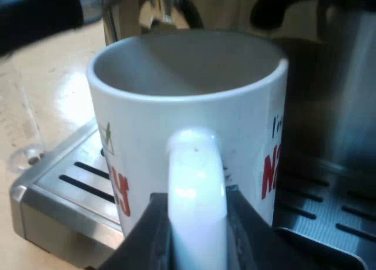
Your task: Remove mug from coffee machine
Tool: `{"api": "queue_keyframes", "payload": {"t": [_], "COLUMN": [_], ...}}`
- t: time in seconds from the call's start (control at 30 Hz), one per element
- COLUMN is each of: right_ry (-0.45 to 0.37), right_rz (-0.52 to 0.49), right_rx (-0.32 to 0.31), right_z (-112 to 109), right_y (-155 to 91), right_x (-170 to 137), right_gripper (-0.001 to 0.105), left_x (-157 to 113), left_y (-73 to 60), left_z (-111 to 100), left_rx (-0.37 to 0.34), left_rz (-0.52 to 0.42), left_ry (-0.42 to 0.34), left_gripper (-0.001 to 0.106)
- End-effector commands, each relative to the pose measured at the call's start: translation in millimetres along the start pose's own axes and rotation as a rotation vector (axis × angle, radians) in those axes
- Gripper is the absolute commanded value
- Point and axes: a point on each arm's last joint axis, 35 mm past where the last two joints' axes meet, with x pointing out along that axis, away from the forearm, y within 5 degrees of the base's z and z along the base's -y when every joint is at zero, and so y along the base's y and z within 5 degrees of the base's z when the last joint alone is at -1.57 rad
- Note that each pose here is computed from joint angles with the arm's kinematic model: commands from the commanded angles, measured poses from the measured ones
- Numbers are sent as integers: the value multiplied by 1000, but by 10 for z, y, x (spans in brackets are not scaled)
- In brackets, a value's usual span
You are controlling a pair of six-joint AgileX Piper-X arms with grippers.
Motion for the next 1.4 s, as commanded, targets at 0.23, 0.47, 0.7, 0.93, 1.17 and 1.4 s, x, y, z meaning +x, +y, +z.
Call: {"api": "queue_keyframes", "payload": {"t": [0.23,0.47,0.7,0.93,1.17,1.4], "right_ry": [-44,-20,21,66,54,62], "right_rz": [-19,-13,-3,8,5,-28], "right_rx": [8,1,-9,-21,-18,86], "right_z": [221,285,337,377,468,521], "right_y": [-93,-139,-192,-249,-326,-418], "right_x": [-169,-289,-447,-633,-851,-1119], "right_gripper": [4,4,4,0,0,0], "left_x": [-4,-4,-5,7,23,24], "left_y": [-12,-12,-30,-96,-222,-237], "left_z": [7,7,15,23,-11,-16], "left_rx": [-3,-3,-3,25,69,74], "left_rz": [-14,-14,-61,-120,-223,-236], "left_ry": [-2,-2,-2,-3,31,36], "left_gripper": [77,77,77,77,77,77]}}
